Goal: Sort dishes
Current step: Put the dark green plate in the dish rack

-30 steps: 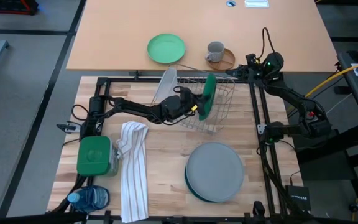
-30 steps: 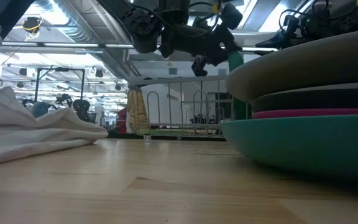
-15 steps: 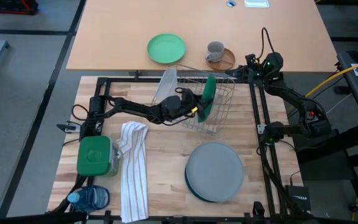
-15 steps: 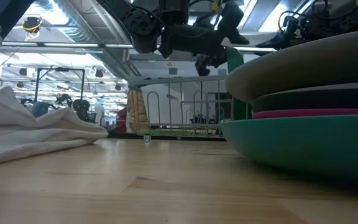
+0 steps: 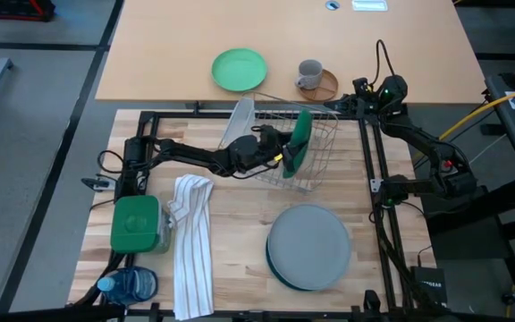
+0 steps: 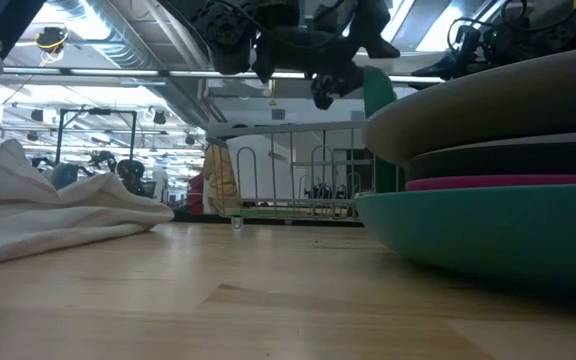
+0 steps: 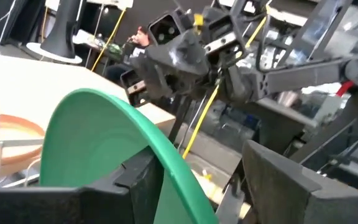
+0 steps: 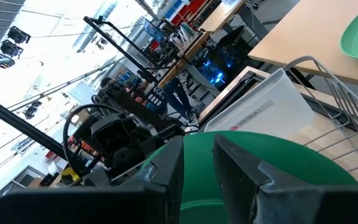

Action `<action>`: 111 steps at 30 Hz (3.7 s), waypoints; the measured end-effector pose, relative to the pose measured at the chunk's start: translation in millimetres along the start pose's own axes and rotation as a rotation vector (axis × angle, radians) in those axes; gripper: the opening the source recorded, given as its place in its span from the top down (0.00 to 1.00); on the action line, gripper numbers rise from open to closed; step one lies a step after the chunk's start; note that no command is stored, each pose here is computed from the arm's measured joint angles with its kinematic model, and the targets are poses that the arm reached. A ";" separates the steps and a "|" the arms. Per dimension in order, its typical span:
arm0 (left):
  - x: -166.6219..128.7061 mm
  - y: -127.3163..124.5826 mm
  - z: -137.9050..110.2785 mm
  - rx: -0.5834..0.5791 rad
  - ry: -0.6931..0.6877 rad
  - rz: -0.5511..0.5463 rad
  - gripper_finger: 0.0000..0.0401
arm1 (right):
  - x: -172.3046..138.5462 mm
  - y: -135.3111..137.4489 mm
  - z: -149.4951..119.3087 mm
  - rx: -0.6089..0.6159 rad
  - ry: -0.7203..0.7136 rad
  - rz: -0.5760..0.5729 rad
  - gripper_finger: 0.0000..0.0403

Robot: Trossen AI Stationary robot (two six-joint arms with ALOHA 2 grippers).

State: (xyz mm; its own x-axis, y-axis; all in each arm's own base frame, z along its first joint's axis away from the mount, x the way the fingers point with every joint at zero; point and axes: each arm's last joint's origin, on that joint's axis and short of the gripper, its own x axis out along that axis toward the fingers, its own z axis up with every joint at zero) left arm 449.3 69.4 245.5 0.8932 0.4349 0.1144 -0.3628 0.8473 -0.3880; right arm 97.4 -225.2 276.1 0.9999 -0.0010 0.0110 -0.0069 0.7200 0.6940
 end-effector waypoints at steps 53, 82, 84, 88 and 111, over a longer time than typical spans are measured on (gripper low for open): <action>-8.4 2.0 1.3 0.149 0.195 0.091 0.47 | 27.0 1.0 -12.5 0.019 0.009 -0.046 0.78; -28.7 -20.9 27.3 0.178 0.255 0.066 0.47 | 26.9 -0.2 -13.8 0.035 0.014 -0.054 0.78; -31.3 -23.1 31.2 0.201 0.260 0.060 0.47 | 26.9 -0.2 -13.8 0.035 0.014 -0.054 0.78; -37.7 -25.8 38.9 0.239 0.292 0.060 0.47 | 27.0 -0.1 -13.8 0.035 0.014 -0.053 0.78; -45.9 -18.7 46.4 0.421 0.391 0.073 0.47 | 26.9 -0.3 -14.2 0.038 0.019 -0.050 0.78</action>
State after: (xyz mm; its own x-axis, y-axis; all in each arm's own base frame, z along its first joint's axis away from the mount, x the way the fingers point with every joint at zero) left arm 402.7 47.7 289.9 0.8646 0.4198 -0.2763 -0.4303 0.9023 0.0244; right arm 124.5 -215.5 266.0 0.9990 -0.0234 -0.0380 0.0436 0.6927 0.7199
